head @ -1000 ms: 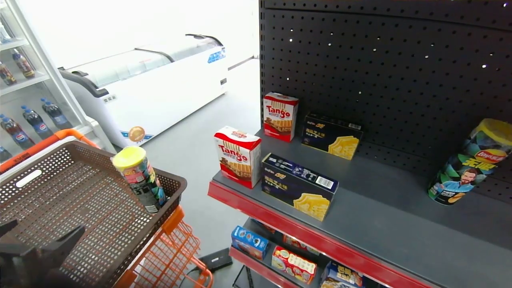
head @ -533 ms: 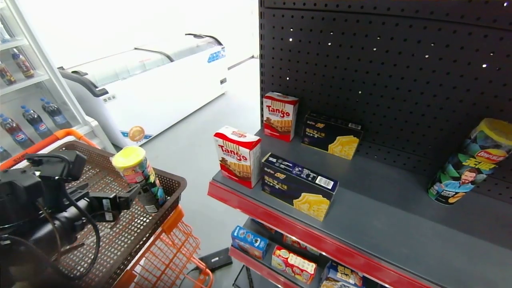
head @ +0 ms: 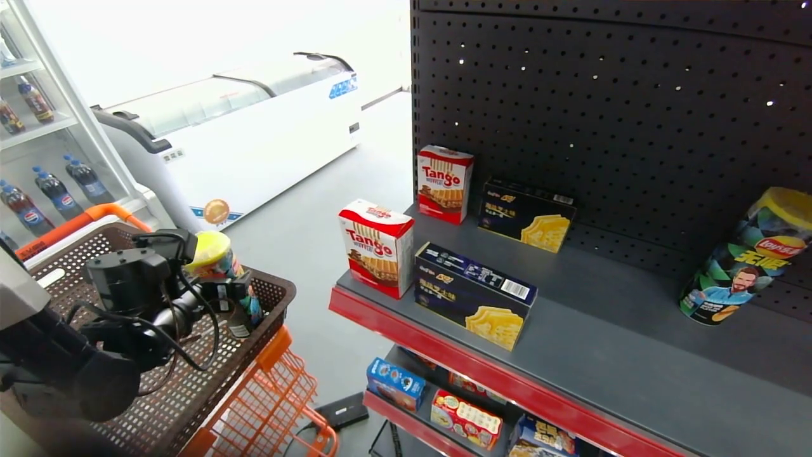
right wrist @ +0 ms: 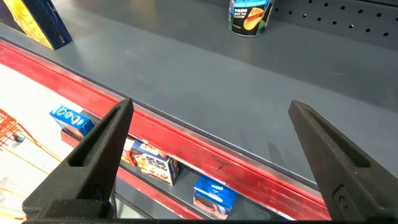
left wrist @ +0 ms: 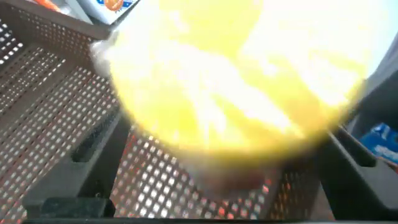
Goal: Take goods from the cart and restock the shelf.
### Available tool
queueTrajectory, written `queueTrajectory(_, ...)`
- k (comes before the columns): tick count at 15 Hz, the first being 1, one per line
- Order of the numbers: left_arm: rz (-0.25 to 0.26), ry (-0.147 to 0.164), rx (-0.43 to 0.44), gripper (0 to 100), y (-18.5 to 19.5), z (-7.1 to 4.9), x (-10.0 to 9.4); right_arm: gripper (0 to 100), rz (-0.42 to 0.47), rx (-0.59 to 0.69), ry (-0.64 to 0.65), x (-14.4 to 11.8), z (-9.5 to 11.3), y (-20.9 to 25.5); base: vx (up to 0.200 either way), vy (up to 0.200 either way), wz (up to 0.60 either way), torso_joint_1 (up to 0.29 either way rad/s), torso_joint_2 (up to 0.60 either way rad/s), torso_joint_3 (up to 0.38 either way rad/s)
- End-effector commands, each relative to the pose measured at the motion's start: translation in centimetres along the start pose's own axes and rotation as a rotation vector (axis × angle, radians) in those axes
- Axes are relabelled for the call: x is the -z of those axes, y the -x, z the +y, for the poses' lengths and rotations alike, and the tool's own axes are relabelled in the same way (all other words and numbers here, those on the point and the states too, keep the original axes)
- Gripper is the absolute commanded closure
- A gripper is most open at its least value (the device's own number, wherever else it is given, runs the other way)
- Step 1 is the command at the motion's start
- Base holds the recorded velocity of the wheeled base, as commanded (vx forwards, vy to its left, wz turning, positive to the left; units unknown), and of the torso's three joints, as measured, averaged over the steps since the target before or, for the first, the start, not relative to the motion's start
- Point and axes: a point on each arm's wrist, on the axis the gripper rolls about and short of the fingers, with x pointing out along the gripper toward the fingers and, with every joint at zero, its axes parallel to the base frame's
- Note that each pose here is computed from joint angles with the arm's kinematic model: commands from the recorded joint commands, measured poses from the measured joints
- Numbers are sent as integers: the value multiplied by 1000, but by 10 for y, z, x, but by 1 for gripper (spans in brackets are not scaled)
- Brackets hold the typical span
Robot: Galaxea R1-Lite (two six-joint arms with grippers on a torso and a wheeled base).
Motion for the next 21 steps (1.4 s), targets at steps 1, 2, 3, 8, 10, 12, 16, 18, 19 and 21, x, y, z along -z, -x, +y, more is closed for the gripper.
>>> queueTrajectory(1, 22, -2, -2, 0, -28, -3, 15, 0, 1, 0, 0, 0, 0, 0, 0, 0, 0, 0, 0, 0)
queueTrajectory(2, 10, -1, -3, 0, -33, -4, 15, 0, 1, 0, 0, 0, 0, 0, 0, 0, 0, 0, 0, 0)
queueTrajectory(3, 1, 2, -2, 0, -40, -6, 16, 0, 0, 0, 0, 0, 0, 0, 0, 0, 0, 0, 0, 0)
queueTrajectory(8, -45, 6, 6, 0, -49, -10, 6, 0, 1, 0, 0, 0, 0, 0, 0, 0, 0, 0, 0, 0)
queueTrajectory(10, -121, 20, 20, 0, -38, -12, -20, 0, 1, 0, 0, 0, 0, 0, 0, 0, 0, 0, 0, 0)
queueTrajectory(12, -113, 22, 49, 0, -29, -8, -35, 0, 1, 0, 0, 0, 0, 0, 0, 0, 0, 0, 0, 0)
queueTrajectory(16, -84, 12, 42, 0, -27, -6, -28, 0, 0, 0, 0, 0, 0, 0, 0, 0, 0, 0, 0, 0)
queueTrajectory(18, -79, 10, 38, 0, -31, -5, -23, 0, 0, 0, 0, 0, 0, 0, 0, 0, 0, 0, 0, 0)
queueTrajectory(19, -82, 12, 36, 100, -33, -7, -23, 0, 1, 0, 0, 0, 0, 0, 0, 0, 0, 0, 0, 0)
queueTrajectory(21, -78, 2, 38, 100, -37, -7, -19, 0, 0, 0, 0, 0, 0, 0, 0, 0, 0, 0, 0, 0)
